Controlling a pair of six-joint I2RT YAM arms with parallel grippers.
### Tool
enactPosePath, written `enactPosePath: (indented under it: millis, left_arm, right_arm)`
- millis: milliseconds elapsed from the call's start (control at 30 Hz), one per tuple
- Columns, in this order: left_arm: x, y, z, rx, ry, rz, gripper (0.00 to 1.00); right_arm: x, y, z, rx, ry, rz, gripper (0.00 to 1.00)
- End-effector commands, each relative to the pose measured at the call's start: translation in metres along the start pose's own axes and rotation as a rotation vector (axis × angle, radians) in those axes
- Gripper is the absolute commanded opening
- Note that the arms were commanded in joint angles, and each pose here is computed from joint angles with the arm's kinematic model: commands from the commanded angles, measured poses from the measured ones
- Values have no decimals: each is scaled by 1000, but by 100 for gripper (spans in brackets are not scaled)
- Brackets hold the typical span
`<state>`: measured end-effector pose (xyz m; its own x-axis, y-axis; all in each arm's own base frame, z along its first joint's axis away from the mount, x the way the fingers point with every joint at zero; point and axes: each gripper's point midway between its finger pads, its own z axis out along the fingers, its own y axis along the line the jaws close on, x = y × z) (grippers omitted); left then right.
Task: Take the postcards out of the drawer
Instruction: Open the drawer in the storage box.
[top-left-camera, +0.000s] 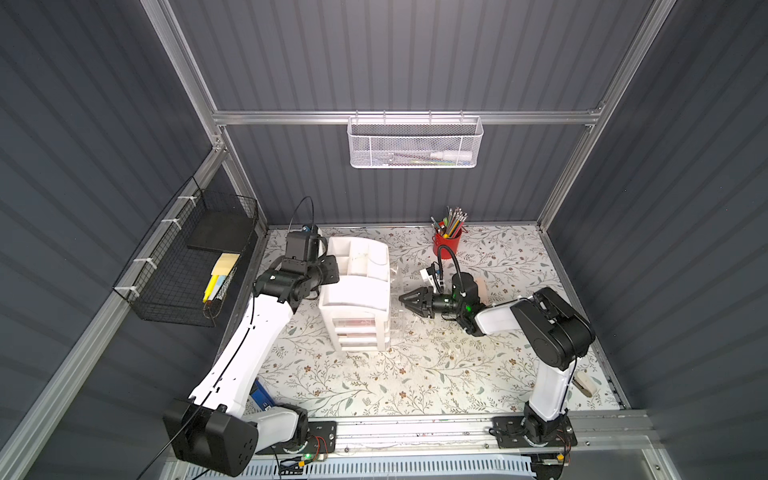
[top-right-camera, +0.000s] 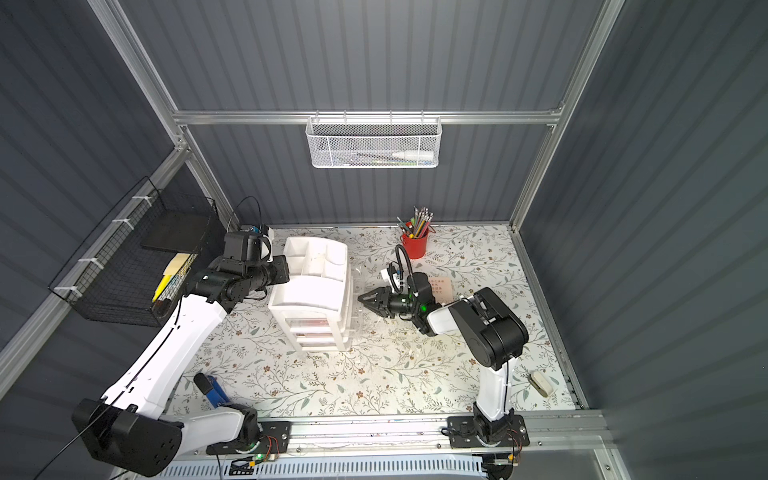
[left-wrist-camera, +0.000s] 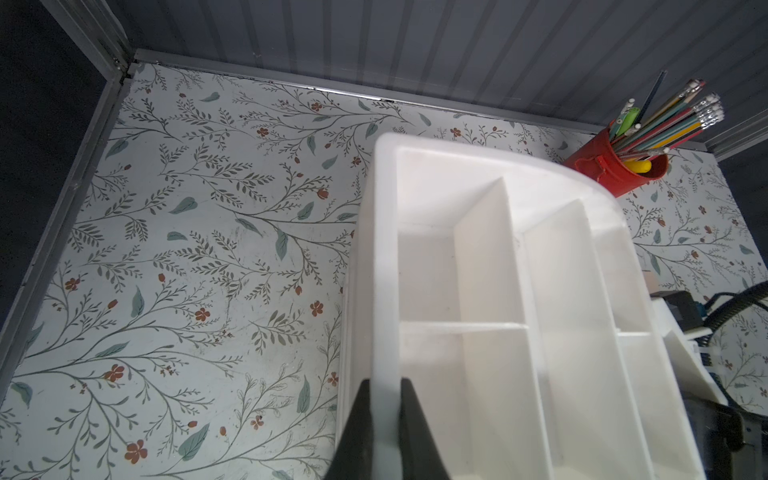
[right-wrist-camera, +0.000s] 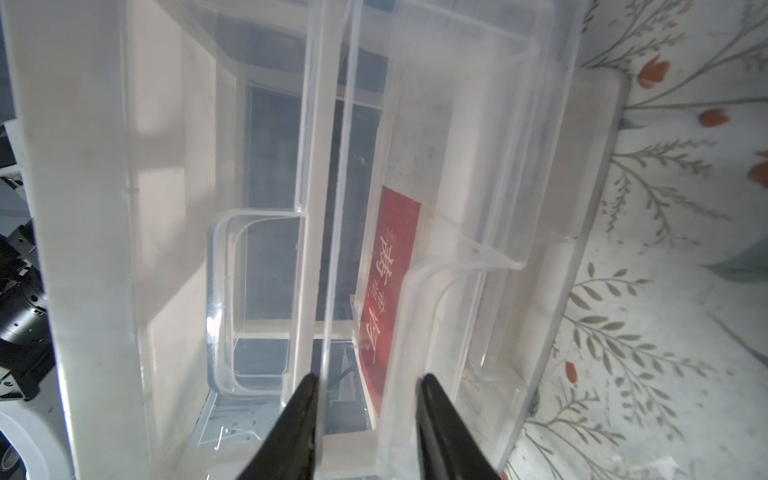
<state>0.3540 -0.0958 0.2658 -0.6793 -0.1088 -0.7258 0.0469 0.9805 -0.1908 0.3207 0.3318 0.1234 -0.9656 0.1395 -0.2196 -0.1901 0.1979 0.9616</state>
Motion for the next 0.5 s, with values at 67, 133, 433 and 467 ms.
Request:
enactPosePath:
  millis: [67,133,433,467]
  left_arm:
    - [26,15,5,-70,105,28,0]
    - [26,16,5,-71,106,29,0]
    - [23,18,2,-85,94,30,0]
    - [23,18,1,-85,93,30,0]
  right_arm:
    - [-4,13,-13,-2,-10,-62,37]
    - [-3,11,-18,17,-5,-56,37]
    - [-3,12,-36,74,-1,-50,37]
    - [-4,11,-38,75,-1,-50,37]
